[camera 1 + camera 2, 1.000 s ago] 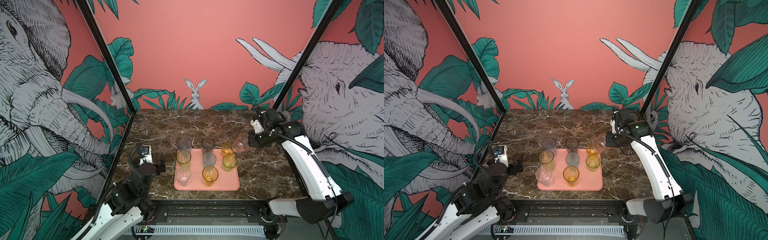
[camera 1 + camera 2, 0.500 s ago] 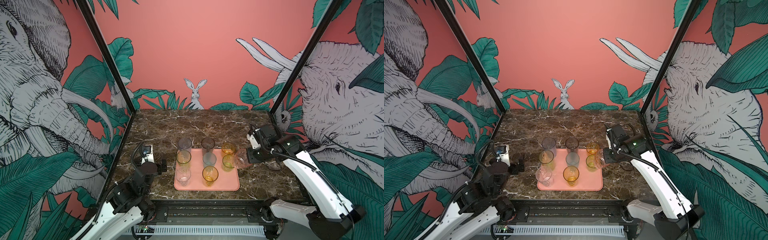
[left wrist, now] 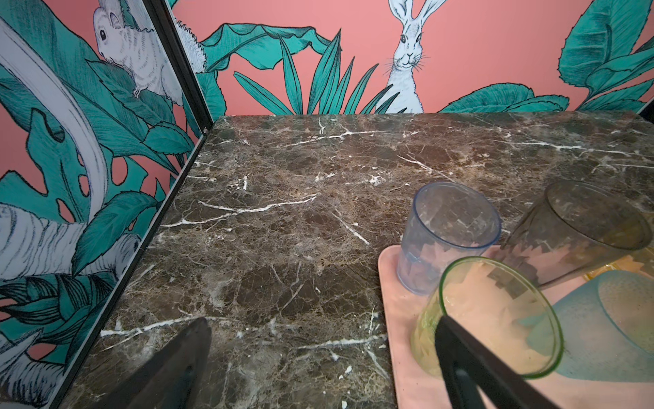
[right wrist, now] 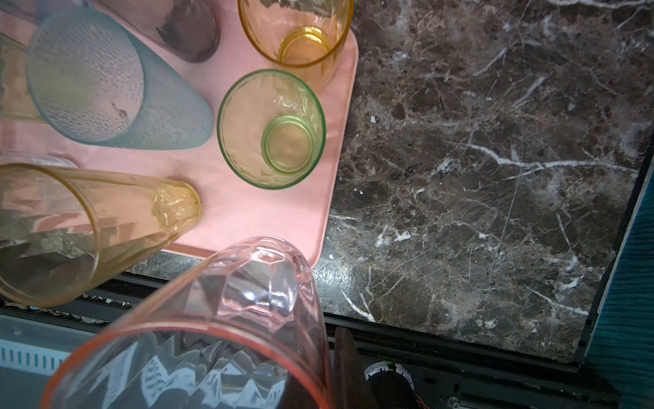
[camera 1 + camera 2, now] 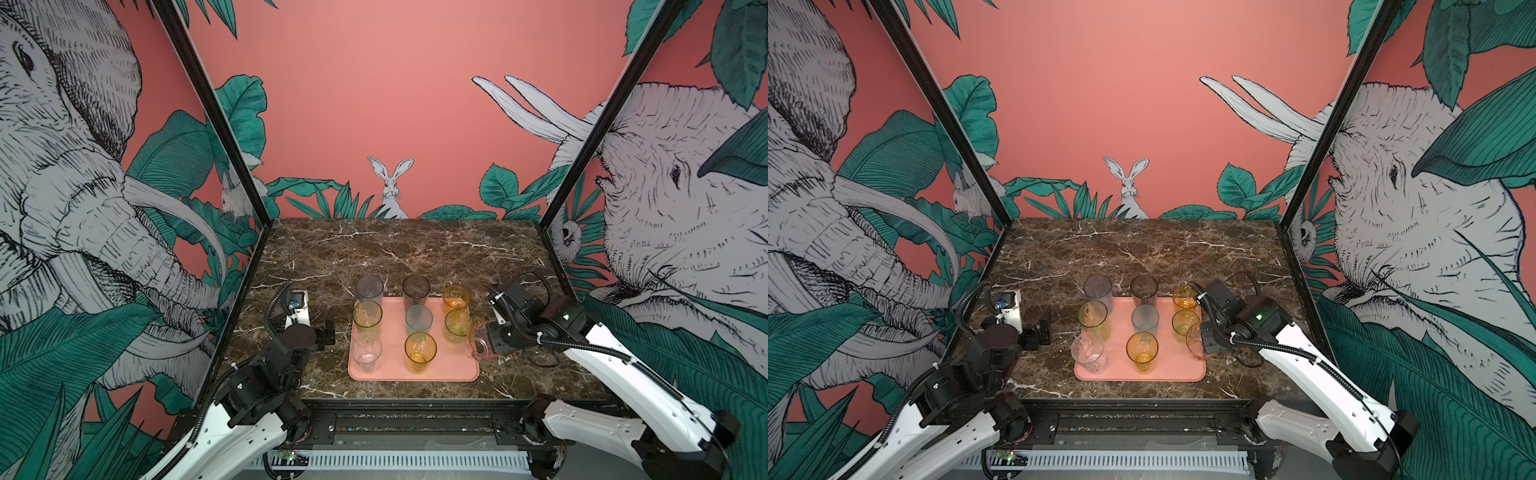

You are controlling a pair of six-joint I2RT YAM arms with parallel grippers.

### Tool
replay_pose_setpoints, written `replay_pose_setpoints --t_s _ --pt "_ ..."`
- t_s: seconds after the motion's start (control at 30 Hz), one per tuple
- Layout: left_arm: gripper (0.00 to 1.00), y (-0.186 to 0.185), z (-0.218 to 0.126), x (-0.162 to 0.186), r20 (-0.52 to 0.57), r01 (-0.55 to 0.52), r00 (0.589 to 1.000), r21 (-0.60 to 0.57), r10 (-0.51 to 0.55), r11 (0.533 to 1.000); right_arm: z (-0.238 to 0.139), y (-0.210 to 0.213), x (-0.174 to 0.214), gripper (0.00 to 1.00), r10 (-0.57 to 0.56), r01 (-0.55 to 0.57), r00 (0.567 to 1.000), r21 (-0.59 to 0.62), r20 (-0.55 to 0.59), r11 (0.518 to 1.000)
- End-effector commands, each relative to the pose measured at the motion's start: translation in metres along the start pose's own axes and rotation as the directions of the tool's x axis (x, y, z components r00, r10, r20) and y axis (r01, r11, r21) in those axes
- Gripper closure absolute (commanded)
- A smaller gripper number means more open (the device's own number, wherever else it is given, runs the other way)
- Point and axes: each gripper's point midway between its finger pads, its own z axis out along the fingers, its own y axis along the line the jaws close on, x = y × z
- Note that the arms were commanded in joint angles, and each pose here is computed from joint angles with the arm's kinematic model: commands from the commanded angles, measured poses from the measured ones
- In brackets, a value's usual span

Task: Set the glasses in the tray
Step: 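Lift the pink cup with the right gripper and carry it toward the tray, then lower the pink cup onto the tray's near corner below the green cup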

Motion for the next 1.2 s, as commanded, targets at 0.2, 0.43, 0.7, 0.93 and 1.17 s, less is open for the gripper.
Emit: replay_pose_setpoints --t_s 0.2,0.43,0.7,0.93,1.17 --pt "0.01 -0.002 0.004 0.006 -0.005 0.026 1.0 0.002 -0.026 1.0 0.024 0.006 0.008 1.0 0.048 -0.049 0.999 0.033 0.009 0.998" --pt "0.01 0.0 0.004 0.008 -0.001 0.029 1.0 -0.001 -0.029 1.0 0.045 0.011 0.012 1.0 0.061 -0.061 0.998 0.034 -0.007 0.998" --pt "0.01 0.001 0.003 0.009 0.008 0.037 0.999 0.003 -0.037 0.999 0.066 0.016 0.013 1.0 0.088 -0.088 0.996 0.029 -0.003 0.996" --pt "0.01 -0.001 0.006 0.011 -0.002 0.02 1.0 0.002 -0.02 1.0 0.084 0.019 0.019 1.0 0.099 -0.098 0.995 0.032 -0.029 0.995" --pt "0.01 -0.004 0.009 0.012 -0.006 0.015 1.0 0.004 -0.015 1.0 0.095 0.022 0.022 1.0 0.105 -0.104 0.994 0.026 -0.04 0.994"
